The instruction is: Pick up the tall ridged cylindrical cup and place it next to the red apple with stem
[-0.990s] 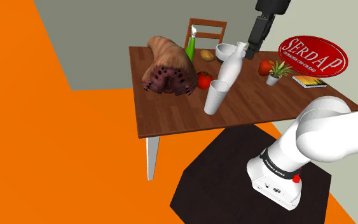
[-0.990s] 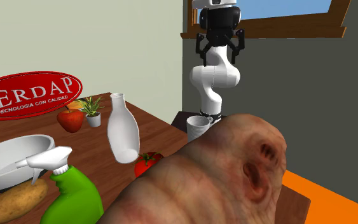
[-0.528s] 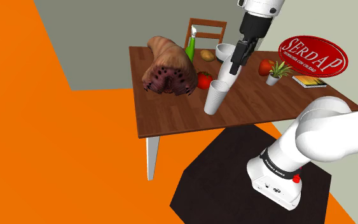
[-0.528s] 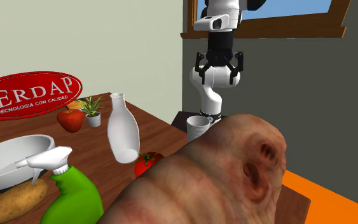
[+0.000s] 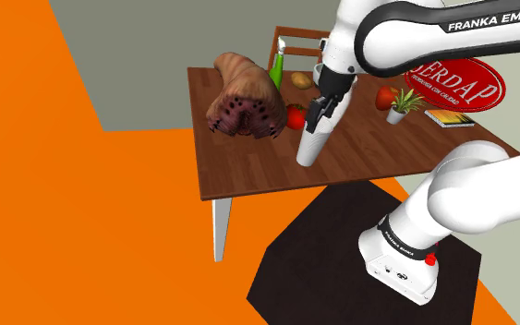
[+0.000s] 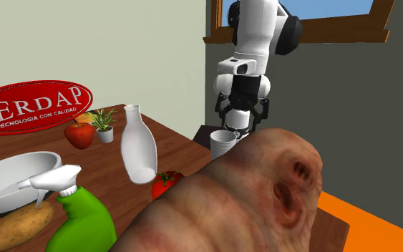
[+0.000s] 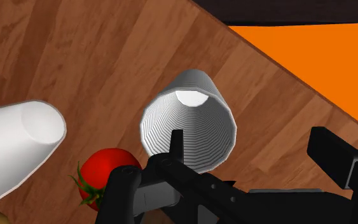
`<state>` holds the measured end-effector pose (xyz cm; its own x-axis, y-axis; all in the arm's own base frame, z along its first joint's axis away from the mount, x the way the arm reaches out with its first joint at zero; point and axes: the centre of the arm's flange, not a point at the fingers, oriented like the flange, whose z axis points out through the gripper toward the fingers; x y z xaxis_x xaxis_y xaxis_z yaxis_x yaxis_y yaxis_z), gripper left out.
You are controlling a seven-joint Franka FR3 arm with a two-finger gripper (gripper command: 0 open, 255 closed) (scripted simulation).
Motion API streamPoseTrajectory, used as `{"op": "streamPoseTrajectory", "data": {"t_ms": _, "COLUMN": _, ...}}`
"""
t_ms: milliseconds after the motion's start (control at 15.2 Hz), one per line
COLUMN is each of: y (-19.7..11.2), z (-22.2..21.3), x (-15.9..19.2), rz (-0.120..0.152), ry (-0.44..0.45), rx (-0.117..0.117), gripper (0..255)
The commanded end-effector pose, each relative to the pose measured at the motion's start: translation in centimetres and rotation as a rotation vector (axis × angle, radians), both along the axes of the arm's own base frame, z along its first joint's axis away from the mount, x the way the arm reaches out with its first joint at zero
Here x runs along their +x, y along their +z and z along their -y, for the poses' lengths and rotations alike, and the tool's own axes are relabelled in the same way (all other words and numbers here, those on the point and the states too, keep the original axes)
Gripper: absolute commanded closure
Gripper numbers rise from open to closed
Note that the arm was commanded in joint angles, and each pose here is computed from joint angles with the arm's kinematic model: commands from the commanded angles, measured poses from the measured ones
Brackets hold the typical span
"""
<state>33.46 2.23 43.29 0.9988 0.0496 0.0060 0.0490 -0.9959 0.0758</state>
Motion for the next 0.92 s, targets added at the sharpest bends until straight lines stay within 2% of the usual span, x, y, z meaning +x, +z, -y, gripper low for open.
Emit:
{"op": "streamPoseTrajectory", "data": {"t_ms": 0, "y": -1.9, "z": 0.0, "x": 0.8, "rz": 0.019, "ry": -0.012, "rx": -0.018, "gripper": 0}}
{"op": "streamPoseTrajectory", "data": {"t_ms": 462, "y": -5.6, "z": 0.4, "x": 0.9, "rz": 0.019, "ry": -0.012, "rx": -0.018, "gripper": 0}}
{"op": "streamPoseTrajectory", "data": {"t_ms": 858, "y": -5.9, "z": 0.4, "x": 0.9, "rz": 0.019, "ry": -0.012, "rx": -0.018, "gripper": 0}}
